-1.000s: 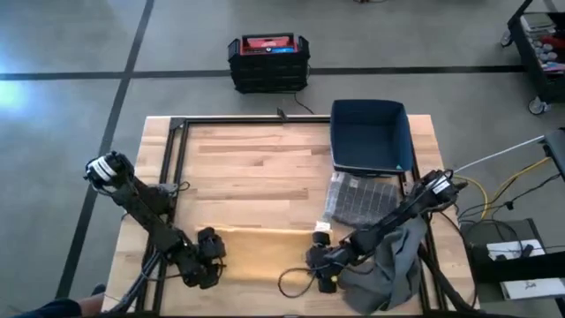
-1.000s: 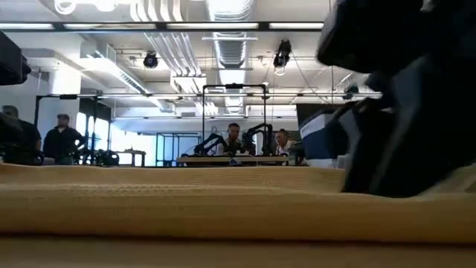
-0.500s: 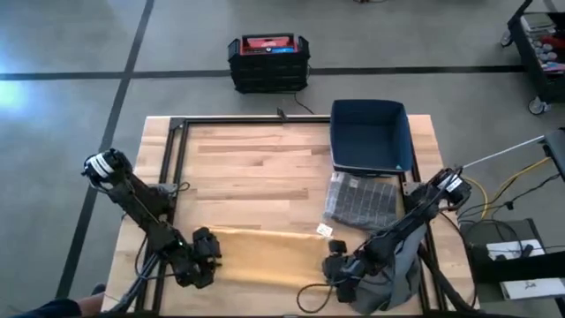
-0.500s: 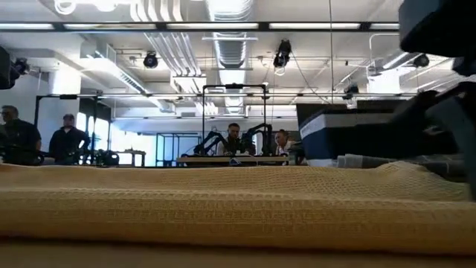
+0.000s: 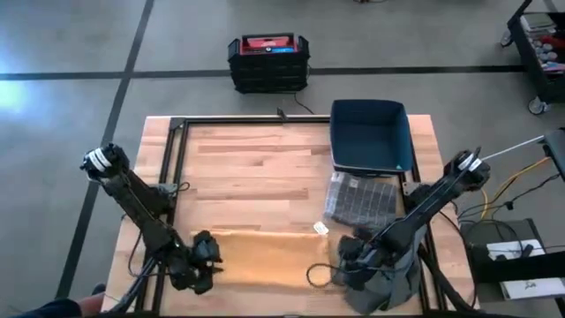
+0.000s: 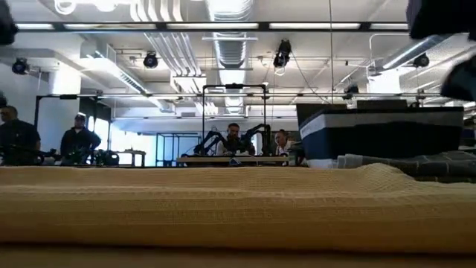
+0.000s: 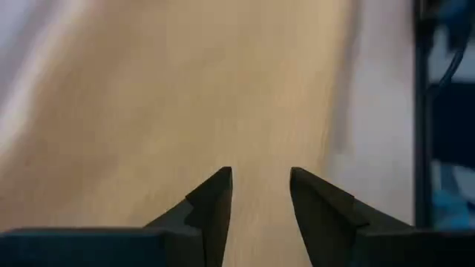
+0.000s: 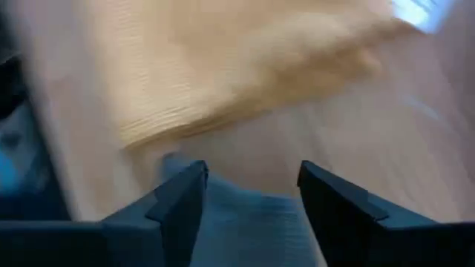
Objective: Fold towel
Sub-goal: Fold the yellow kitchen towel
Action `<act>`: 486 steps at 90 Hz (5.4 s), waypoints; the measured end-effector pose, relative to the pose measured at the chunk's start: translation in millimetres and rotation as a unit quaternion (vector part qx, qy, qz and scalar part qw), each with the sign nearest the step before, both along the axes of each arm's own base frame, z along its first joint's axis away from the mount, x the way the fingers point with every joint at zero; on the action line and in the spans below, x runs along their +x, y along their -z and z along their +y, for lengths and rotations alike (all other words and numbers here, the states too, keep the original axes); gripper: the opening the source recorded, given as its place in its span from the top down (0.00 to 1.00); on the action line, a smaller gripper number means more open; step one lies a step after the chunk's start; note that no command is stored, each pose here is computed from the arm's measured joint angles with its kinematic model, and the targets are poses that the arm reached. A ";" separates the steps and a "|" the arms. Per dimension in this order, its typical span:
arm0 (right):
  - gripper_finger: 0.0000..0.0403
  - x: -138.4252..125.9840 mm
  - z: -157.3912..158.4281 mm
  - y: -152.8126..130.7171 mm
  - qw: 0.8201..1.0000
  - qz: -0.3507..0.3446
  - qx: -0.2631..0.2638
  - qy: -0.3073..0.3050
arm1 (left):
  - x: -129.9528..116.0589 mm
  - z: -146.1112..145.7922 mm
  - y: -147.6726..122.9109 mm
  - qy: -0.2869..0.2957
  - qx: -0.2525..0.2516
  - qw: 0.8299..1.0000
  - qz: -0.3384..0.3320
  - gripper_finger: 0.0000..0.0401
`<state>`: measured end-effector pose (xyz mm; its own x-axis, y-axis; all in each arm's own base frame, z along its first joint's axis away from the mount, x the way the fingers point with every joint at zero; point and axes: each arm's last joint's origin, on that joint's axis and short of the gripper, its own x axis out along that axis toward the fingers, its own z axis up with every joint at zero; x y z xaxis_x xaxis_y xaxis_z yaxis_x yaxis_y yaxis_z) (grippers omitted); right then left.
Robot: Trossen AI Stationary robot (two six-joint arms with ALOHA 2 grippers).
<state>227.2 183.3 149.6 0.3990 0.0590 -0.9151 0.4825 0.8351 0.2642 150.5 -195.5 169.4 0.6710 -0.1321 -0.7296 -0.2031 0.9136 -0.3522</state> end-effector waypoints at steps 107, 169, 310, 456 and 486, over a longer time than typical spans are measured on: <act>0.59 55.0 -5.8 71.0 0.966 -0.154 0.107 0.179 | 53.5 -15.4 72.2 -0.021 0.108 0.992 -0.055 0.70; 1.00 9.6 -40.1 -6.1 0.990 -0.046 0.022 0.134 | 38.1 -10.5 27.9 0.014 0.013 1.000 -0.020 0.82; 1.00 204.4 14.4 -38.5 0.993 -0.115 -0.027 -0.005 | 54.6 -37.6 -15.9 0.004 -0.014 0.998 0.057 0.85; 0.64 282.5 56.9 10.0 0.968 -0.239 0.012 -0.074 | 32.0 -36.4 -20.4 -0.001 -0.041 0.995 0.086 0.95; 0.52 281.4 60.4 12.1 0.963 -0.237 0.007 -0.125 | 25.1 -21.0 -52.9 -0.029 -0.041 0.999 0.013 0.95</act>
